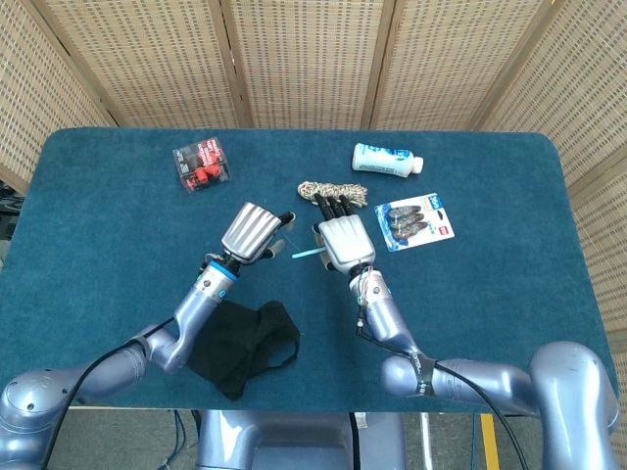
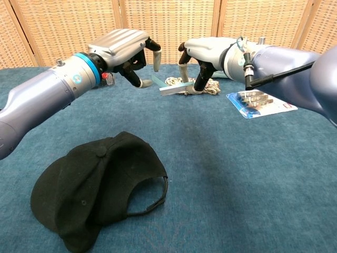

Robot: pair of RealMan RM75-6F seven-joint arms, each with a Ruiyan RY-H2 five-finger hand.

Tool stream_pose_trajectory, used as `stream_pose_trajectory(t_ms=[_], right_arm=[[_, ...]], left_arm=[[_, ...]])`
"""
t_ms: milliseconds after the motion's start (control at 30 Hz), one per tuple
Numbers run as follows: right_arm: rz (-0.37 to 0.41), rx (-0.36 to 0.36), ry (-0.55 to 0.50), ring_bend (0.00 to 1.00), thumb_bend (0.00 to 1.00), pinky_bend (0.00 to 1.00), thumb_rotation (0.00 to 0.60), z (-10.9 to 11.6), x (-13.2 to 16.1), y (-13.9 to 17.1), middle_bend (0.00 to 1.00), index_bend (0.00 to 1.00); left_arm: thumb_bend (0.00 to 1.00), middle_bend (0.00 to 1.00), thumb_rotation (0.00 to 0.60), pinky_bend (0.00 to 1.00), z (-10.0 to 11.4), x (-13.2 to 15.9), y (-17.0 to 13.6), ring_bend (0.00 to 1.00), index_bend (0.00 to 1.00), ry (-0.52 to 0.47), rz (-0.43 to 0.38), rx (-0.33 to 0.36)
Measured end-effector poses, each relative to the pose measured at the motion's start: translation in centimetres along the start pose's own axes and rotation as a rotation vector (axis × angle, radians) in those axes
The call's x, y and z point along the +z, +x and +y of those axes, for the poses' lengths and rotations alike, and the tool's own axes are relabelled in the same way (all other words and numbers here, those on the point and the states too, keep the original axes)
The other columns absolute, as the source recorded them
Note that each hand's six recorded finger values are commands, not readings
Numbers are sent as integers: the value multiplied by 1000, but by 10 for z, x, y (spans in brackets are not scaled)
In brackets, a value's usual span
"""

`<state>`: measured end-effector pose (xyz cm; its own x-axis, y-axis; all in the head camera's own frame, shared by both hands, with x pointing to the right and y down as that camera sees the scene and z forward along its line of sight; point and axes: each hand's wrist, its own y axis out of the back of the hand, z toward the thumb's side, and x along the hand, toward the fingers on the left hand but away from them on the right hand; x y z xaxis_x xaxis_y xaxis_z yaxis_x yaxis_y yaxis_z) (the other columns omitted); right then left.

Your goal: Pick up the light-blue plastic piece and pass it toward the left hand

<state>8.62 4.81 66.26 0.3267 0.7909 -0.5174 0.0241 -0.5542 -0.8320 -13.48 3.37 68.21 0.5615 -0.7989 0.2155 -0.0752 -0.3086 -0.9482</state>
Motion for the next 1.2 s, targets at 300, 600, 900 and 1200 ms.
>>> stream_pose_trajectory(t_ms=[300,600,900,1200], right_arm=[[-2,-1,0,0,567,0,600,1,-3,0,0,687],[-3,-6,4,0,569,0,600,4,-6,0,0,687],[-23,-19,11,0,569,0,600,9,-17,0,0,687],[-90,-18,26,0,569,0,600,7,-57,-2,0,696]], left_arm=[[319,996,600,929,-4,5,5,980,552,-21,-6,12],[434,1000,600,929,-8,10,6,980,664,-36,-7,10],[595,1000,600,929,-10,2,5,980,823,-13,7,13],[593,1000,600,929,-15,-87,-43,980,828,54,129,-34]])
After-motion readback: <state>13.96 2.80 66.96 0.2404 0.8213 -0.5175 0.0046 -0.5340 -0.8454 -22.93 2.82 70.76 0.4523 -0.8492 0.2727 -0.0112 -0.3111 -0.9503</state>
